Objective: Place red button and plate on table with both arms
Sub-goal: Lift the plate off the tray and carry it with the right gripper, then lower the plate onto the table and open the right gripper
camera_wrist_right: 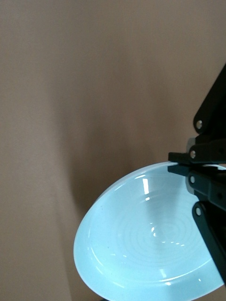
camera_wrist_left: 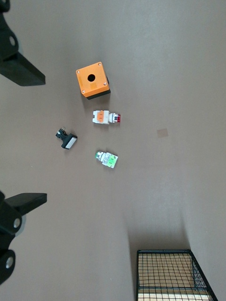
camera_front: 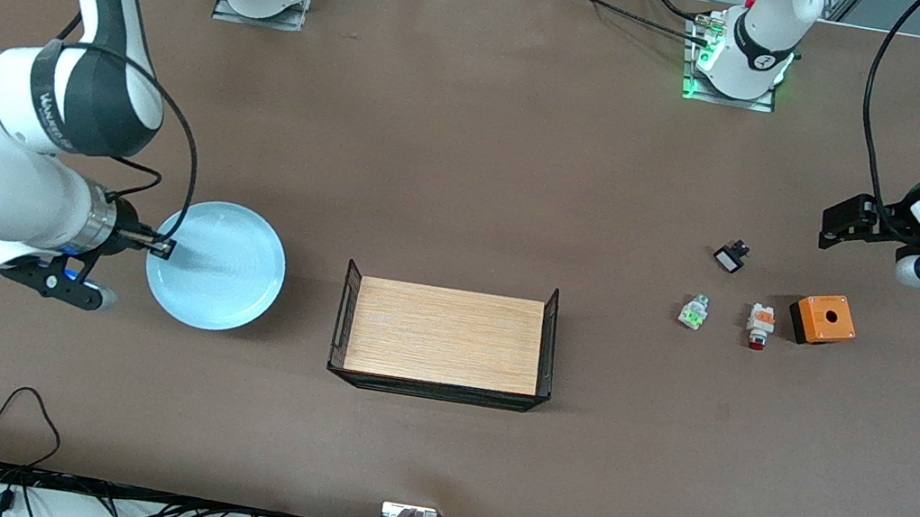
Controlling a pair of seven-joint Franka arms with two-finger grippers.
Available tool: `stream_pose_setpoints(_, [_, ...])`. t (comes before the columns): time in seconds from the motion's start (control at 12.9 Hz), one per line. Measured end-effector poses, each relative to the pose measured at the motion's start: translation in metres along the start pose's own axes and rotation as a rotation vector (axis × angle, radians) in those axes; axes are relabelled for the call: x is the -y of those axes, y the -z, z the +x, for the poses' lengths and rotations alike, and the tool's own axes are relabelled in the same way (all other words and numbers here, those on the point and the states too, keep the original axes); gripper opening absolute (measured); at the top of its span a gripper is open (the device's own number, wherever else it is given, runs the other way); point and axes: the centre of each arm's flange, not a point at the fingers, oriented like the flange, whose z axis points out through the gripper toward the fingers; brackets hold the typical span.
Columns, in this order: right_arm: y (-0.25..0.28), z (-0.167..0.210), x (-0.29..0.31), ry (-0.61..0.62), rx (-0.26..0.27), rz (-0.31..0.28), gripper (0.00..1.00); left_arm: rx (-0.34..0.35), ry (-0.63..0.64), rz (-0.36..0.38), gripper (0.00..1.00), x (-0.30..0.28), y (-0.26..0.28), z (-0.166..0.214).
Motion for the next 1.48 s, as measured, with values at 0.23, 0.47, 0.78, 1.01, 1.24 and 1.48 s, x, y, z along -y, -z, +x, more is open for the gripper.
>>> stream_pose_setpoints(0.23, [-0.027,0.02,-0.014,0.005,-0.002,0.012,0.03,0.0,-0.001,0.0,1.0,0.0,0.0,0.0])
stream_pose_setpoints(0.47, [-0.06,0.036,-0.035,-0.014,0.033,0.011,0.03,0.009,-0.001,-0.001,1.0,-0.001,-0.001,-0.001])
stream_pose_setpoints(0.78, [-0.105,0.06,-0.085,-0.072,0.084,0.018,0.03,0.015,-0.004,-0.001,1.0,-0.002,-0.001,-0.002])
stream_pose_setpoints(1.01, [-0.13,0.06,-0.101,-0.094,0.124,0.016,0.03,0.017,-0.004,-0.001,1.0,-0.002,-0.001,-0.002])
stream_pose_setpoints(1.24, [-0.155,0.06,-0.105,-0.112,0.157,0.044,0.03,0.02,-0.004,-0.001,1.0,-0.002,-0.001,-0.002])
stream_pose_setpoints(1.48, [-0.173,0.066,-0.108,-0.123,0.142,0.061,0.03,0.02,-0.004,-0.001,1.0,-0.002,-0.001,-0.002])
